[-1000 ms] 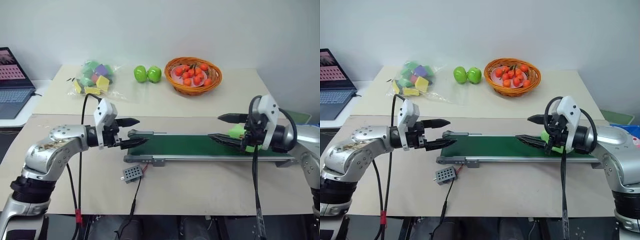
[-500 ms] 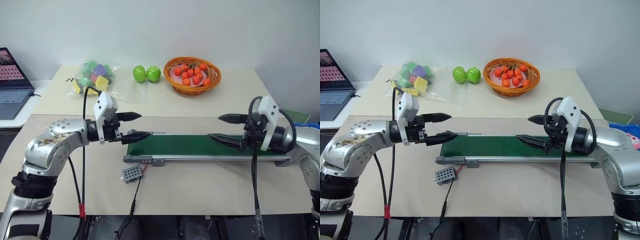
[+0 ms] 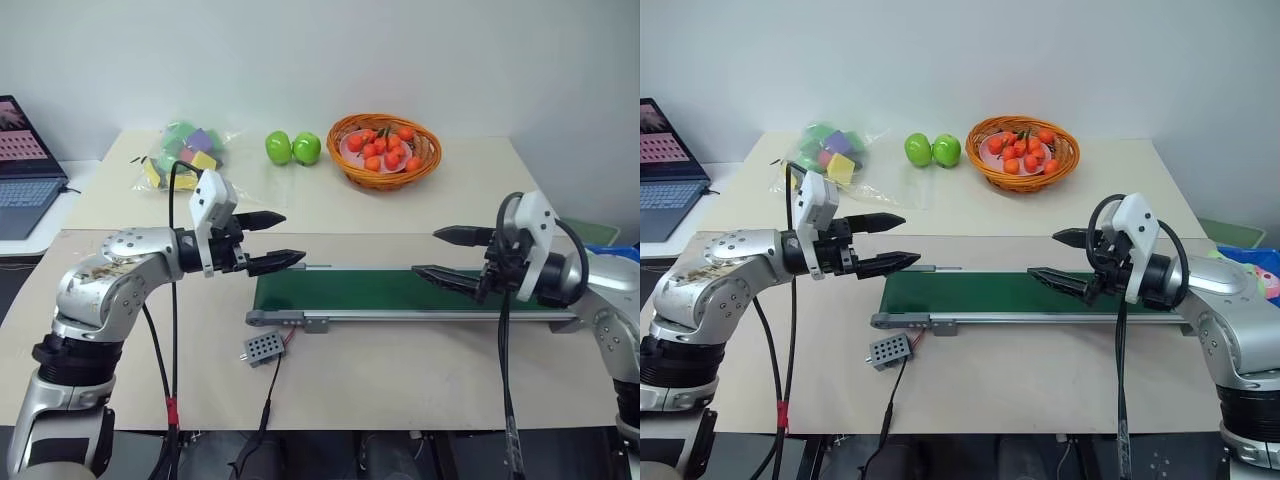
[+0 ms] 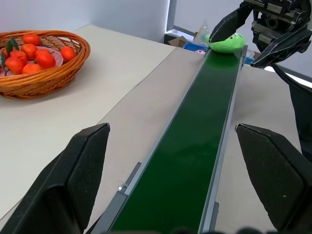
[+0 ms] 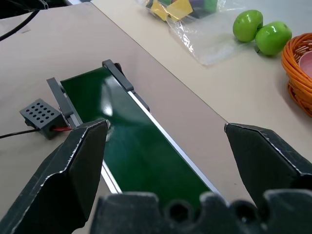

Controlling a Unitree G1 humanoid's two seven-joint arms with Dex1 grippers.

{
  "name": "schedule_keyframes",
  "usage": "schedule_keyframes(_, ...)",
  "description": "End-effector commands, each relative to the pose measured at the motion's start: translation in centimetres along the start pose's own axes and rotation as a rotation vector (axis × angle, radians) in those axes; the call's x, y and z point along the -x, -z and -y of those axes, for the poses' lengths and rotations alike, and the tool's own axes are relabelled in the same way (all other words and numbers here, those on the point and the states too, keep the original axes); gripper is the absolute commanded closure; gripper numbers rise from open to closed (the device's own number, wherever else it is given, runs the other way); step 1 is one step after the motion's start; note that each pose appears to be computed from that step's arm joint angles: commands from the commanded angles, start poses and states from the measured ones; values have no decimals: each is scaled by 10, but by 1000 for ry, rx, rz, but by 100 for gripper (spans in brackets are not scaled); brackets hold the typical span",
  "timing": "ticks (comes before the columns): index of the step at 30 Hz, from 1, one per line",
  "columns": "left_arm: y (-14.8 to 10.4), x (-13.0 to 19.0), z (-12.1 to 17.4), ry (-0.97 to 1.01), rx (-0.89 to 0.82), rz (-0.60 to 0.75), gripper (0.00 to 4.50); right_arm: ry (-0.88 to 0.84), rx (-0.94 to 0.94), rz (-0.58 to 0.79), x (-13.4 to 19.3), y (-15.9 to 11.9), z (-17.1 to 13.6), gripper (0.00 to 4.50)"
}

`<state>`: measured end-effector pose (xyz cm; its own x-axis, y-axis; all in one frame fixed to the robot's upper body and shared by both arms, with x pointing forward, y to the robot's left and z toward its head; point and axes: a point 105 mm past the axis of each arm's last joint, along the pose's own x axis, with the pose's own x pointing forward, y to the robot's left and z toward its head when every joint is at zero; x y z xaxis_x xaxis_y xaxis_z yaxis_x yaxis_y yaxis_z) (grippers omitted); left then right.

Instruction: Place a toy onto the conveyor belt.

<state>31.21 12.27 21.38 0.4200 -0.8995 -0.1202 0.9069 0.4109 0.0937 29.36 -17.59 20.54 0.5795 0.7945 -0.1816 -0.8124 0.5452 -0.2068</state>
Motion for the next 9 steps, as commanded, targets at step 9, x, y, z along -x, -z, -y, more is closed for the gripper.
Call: schedule_keyframes(9,-8,4,1,1,-23,1,10,1,61,50,0,-15,-1,0)
